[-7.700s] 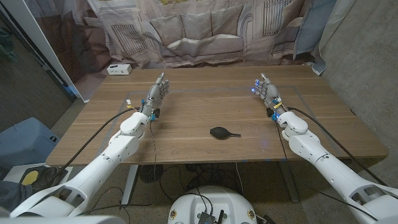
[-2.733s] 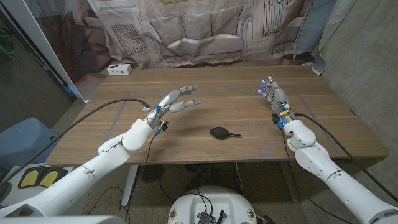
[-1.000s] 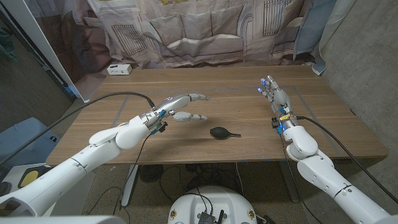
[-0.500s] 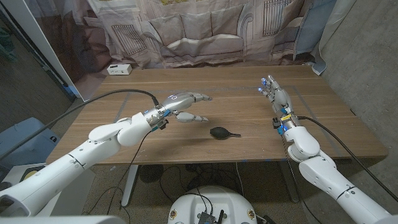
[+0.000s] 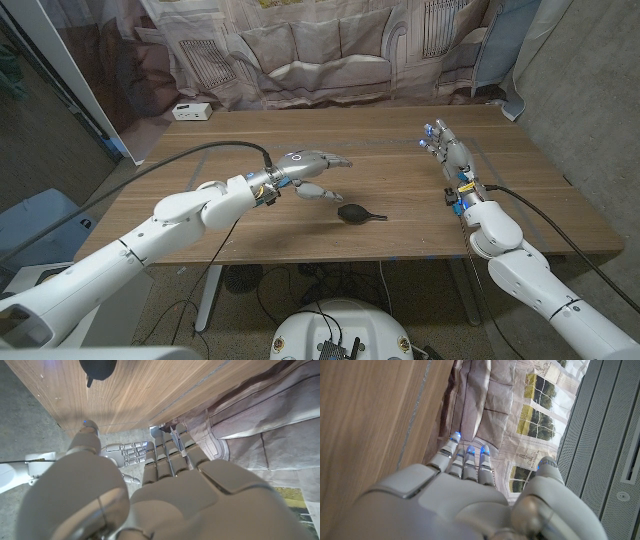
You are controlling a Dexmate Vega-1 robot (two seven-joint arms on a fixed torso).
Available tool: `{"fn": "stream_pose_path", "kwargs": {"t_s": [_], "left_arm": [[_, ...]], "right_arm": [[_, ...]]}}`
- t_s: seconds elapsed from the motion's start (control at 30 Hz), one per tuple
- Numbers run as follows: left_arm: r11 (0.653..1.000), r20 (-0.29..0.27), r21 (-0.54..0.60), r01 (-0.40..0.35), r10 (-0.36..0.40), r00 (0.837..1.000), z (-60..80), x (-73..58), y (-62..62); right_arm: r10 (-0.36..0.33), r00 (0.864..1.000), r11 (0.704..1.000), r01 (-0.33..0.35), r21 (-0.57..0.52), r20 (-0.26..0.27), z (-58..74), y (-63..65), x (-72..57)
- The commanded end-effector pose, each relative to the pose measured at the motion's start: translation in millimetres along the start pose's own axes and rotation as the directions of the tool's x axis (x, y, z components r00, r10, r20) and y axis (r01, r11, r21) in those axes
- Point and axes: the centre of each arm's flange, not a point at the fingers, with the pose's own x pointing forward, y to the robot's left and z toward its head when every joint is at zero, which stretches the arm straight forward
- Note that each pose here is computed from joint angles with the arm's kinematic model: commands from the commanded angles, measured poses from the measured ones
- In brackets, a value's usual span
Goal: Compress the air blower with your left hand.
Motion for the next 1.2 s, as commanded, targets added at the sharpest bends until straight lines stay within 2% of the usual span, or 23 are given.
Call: {"fn": "stream_pose_path", "kwargs": {"t_s": [0.03, 0.27, 0.47, 0.63, 0.83, 0.9, 1.03, 1.2], "left_arm": [[0.991, -0.035, 0.067, 0.117, -0.115, 0.993, 14.8, 18.6, 0.7], [0.973, -0.062, 0.136, 0.188, -0.181, 0.982, 29.1, 28.7, 4.6], [0.964, -0.076, 0.161, 0.212, -0.202, 0.976, 38.1, 32.7, 5.0], [0.955, -0.082, 0.179, 0.238, -0.226, 0.971, 51.1, 37.1, 5.9], [0.943, -0.116, 0.196, 0.268, -0.249, 0.961, 54.6, 40.7, 6.3], [0.938, -0.13, 0.196, 0.285, -0.263, 0.956, 53.8, 42.9, 6.8], [0.911, -0.159, 0.224, 0.347, -0.317, 0.935, 57.3, 48.0, 9.2], [0.892, -0.175, 0.248, 0.377, -0.342, 0.923, 59.4, 49.9, 11.0]], "right_arm": [[0.006, 1.0, 1.0, -0.006, 0.013, -0.007, -1.3, -17.8, 3.9], [0.012, 1.0, 0.999, -0.011, 0.034, -0.003, -7.5, -27.3, 4.8], [0.022, 1.0, 0.999, -0.022, 0.041, 0.002, -10.7, -32.9, 5.7], [0.031, 1.0, 0.999, -0.031, 0.042, -0.001, -11.5, -39.6, 6.2], [0.031, 1.0, 0.998, -0.031, 0.048, -0.003, -11.5, -45.7, 6.7], [0.03, 1.0, 0.998, -0.029, 0.052, -0.004, -11.9, -46.6, 6.7], [0.025, 1.0, 0.998, -0.025, 0.054, -0.005, -13.1, -47.9, 6.1], [0.015, 1.0, 0.998, -0.014, 0.06, -0.007, -15.4, -48.8, 3.4]]}}
